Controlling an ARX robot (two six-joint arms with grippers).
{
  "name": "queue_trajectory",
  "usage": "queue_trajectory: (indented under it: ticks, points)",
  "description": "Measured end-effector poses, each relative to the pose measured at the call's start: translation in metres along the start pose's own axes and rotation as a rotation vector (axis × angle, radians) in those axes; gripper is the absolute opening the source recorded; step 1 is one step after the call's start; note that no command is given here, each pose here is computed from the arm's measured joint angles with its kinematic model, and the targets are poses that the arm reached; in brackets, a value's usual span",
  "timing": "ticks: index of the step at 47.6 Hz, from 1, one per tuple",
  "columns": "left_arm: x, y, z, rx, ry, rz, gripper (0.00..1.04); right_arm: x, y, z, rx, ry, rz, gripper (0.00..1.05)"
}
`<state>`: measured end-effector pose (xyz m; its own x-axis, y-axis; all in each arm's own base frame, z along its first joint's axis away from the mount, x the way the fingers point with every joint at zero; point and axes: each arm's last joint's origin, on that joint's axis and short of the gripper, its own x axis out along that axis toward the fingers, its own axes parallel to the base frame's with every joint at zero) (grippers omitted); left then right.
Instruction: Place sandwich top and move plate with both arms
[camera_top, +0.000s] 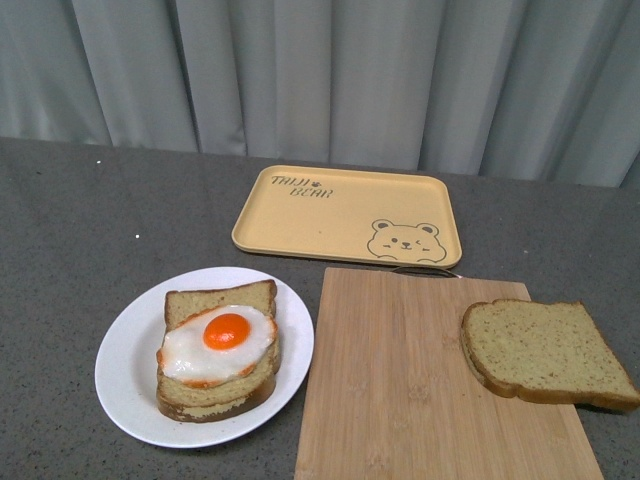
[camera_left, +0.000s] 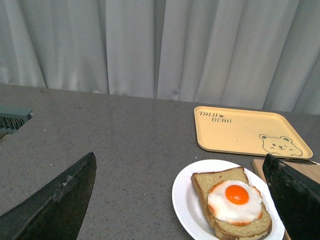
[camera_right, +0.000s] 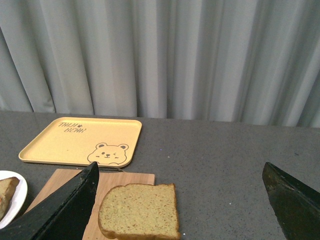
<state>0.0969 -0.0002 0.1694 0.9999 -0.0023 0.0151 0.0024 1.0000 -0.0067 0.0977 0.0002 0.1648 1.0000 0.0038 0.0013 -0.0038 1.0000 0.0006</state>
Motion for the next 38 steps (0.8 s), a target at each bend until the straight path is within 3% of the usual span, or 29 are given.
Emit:
queue_trajectory:
  ticks: [38]
  points:
    - [0.0000,0.0000,0.0000,0.000,0.000,0.000,0.98,0.0000,0.0000,0.0000,0.000,0.000,0.000,0.95]
